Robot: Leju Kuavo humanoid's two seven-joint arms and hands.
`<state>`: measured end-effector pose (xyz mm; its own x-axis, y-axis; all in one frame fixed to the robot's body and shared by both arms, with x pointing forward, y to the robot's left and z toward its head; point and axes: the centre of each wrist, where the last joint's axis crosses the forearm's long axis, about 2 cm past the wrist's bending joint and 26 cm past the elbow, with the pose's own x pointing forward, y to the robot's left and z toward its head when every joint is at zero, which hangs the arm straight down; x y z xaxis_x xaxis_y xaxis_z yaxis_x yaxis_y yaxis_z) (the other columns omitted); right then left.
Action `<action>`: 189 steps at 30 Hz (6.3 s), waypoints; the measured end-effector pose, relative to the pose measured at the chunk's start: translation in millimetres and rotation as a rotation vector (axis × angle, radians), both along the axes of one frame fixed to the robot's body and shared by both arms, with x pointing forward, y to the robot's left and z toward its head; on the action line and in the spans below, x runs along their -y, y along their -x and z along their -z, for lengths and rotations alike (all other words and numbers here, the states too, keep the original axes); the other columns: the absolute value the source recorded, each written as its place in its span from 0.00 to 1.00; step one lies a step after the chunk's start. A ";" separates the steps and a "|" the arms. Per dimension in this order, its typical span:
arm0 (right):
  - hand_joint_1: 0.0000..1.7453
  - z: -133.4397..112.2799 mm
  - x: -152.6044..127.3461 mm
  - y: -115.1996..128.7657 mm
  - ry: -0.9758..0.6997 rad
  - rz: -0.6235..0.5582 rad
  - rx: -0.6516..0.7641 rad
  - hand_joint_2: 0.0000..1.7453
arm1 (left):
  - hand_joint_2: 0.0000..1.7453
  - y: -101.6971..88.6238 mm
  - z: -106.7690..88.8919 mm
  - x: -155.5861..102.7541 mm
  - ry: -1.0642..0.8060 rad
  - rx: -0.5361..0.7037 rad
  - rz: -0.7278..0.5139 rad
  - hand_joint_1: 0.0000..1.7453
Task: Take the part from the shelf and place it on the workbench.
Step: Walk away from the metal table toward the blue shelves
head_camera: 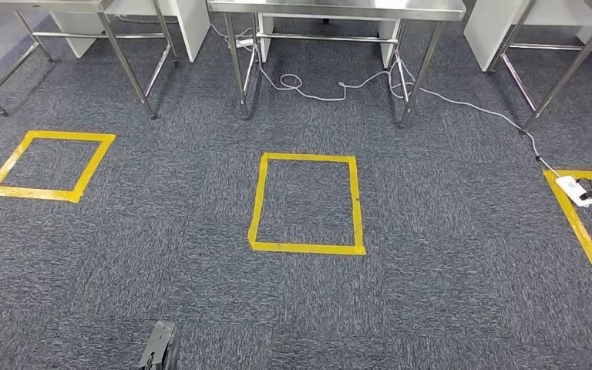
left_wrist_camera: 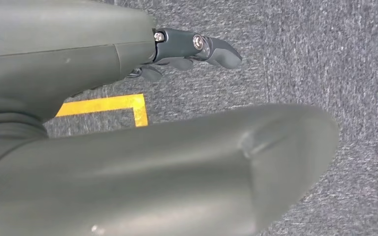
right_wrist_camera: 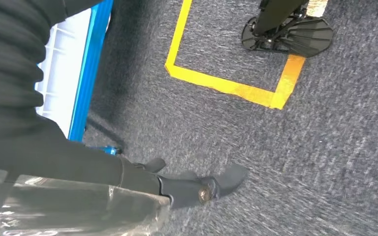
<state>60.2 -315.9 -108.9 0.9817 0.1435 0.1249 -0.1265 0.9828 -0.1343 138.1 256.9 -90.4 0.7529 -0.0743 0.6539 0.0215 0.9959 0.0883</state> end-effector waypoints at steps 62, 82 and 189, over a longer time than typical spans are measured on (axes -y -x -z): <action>0.00 0.7 -5.5 3.3 -0.039 0.026 -0.014 1.00 | 0.00 0.3 0.3 -1.3 0.022 -0.092 0.037 0.00; 0.00 1.2 -9.4 5.6 -0.052 0.027 -0.019 1.00 | 0.00 0.2 0.5 -3.8 0.019 -0.102 0.039 0.00; 0.00 -4.1 -5.1 -25.9 -0.075 0.076 0.011 1.00 | 0.00 -3.1 0.1 -11.7 0.067 -0.303 0.152 0.00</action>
<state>86.2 -310.9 -104.7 0.9879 0.0585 0.1436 -0.0502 0.9969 -0.0608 141.2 268.6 -90.5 0.8972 -0.1649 0.4096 0.1853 0.9826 -0.0102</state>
